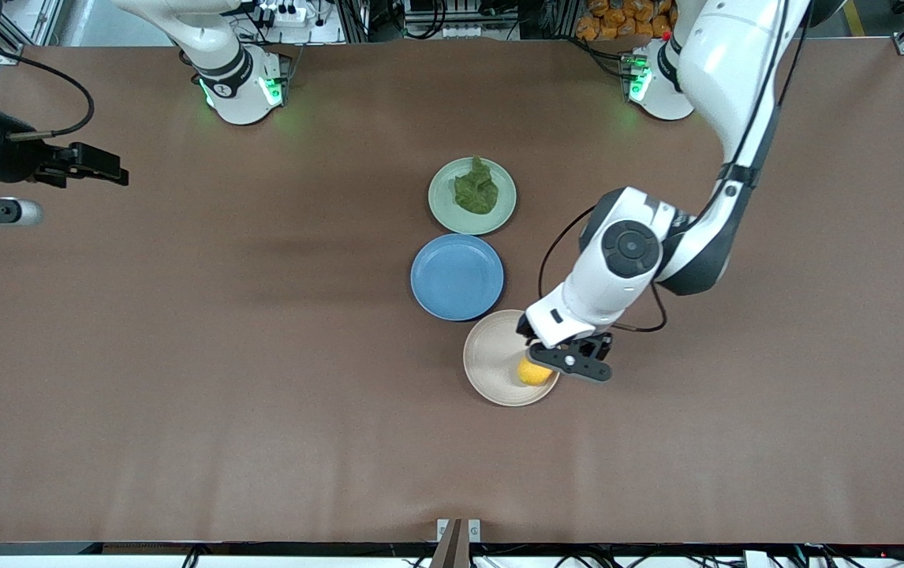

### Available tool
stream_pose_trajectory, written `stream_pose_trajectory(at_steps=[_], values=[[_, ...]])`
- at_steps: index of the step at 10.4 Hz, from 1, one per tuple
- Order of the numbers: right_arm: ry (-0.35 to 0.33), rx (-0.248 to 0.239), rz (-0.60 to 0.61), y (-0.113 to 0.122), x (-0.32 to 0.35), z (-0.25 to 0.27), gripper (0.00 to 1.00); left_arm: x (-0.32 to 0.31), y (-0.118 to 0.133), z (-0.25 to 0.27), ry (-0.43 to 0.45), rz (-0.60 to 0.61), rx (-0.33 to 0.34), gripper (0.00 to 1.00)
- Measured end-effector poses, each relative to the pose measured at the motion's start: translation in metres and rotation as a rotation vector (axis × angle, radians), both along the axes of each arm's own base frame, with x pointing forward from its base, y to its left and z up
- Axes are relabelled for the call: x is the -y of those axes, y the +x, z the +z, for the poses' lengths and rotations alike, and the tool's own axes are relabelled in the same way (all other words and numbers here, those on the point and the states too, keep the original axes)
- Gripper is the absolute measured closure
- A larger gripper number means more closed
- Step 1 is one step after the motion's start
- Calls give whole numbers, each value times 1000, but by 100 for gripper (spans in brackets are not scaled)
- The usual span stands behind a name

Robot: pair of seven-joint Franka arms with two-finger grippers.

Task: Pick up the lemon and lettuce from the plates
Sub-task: 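Grasp the lemon with the left gripper while the right gripper approaches the lettuce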

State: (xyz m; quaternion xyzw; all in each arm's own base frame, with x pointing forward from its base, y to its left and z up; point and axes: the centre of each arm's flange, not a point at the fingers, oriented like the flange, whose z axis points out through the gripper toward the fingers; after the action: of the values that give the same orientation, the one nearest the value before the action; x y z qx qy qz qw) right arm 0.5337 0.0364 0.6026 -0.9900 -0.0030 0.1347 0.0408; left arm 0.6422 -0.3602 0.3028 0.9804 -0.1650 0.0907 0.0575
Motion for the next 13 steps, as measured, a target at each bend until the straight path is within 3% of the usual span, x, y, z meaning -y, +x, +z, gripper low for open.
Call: stream_pose_trajectory(at_steps=[8, 13], values=[[-66, 0, -44, -17, -110, -1, 0, 8, 8, -86, -7, -63, 10, 0], [-89, 8, -14, -35, -178, -24, 0, 7, 9, -89, -6, -62, 9, 1]])
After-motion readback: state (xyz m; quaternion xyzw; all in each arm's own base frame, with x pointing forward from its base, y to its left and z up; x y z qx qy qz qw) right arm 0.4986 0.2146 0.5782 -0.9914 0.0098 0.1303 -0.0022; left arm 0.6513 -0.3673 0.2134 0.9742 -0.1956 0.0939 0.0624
